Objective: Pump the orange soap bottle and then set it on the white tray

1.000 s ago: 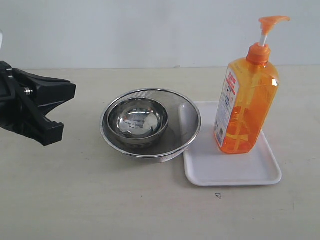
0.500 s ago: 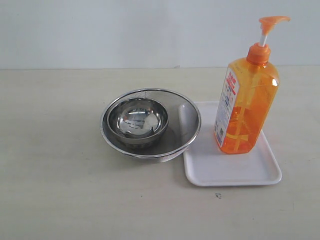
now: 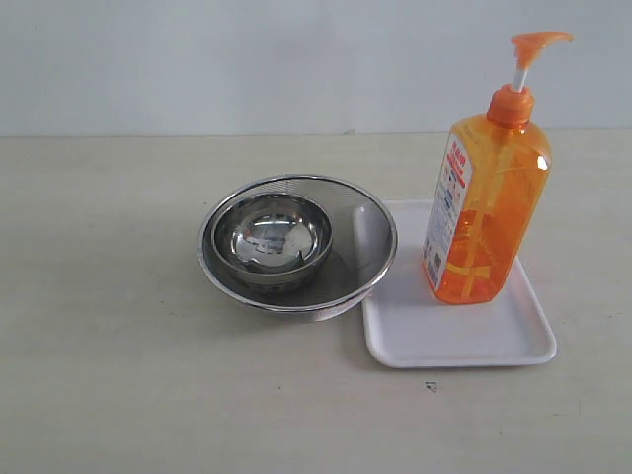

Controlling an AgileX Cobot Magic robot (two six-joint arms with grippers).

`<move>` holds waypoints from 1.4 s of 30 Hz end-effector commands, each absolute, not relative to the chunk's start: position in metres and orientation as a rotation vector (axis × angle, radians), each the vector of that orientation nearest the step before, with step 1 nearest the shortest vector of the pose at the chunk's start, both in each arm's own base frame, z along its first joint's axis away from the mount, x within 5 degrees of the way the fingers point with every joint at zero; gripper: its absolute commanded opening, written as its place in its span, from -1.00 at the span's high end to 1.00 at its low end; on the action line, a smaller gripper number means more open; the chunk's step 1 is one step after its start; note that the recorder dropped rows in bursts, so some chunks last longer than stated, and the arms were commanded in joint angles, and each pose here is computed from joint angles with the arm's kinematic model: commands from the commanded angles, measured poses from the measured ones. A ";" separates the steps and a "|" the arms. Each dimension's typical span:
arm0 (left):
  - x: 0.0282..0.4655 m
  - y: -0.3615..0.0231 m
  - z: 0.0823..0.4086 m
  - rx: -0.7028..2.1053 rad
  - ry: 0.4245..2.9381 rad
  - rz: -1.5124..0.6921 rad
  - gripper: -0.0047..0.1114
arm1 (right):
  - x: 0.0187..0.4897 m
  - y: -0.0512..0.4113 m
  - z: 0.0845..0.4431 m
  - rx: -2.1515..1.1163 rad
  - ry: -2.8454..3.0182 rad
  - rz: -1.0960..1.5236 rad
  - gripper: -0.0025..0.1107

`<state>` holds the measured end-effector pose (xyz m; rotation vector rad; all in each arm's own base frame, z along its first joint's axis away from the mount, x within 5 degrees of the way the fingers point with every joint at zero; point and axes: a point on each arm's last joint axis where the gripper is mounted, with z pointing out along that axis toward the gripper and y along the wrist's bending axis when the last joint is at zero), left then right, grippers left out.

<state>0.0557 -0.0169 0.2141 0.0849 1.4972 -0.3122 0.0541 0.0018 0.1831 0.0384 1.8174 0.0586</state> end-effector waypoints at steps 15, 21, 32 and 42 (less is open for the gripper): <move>0.057 -0.012 0.203 0.255 1.577 -0.060 0.84 | 0.054 0.002 0.184 0.038 1.805 0.054 0.96; 0.056 -0.012 0.200 0.240 1.616 -0.076 0.84 | 0.054 0.002 0.184 0.038 1.805 0.054 0.96; 0.055 -0.013 0.190 0.053 1.751 -0.263 0.84 | 0.054 0.002 0.184 0.038 1.805 0.054 0.96; 0.055 -0.013 0.189 0.083 1.760 -0.237 0.84 | 0.054 0.002 0.184 0.038 1.805 0.054 0.96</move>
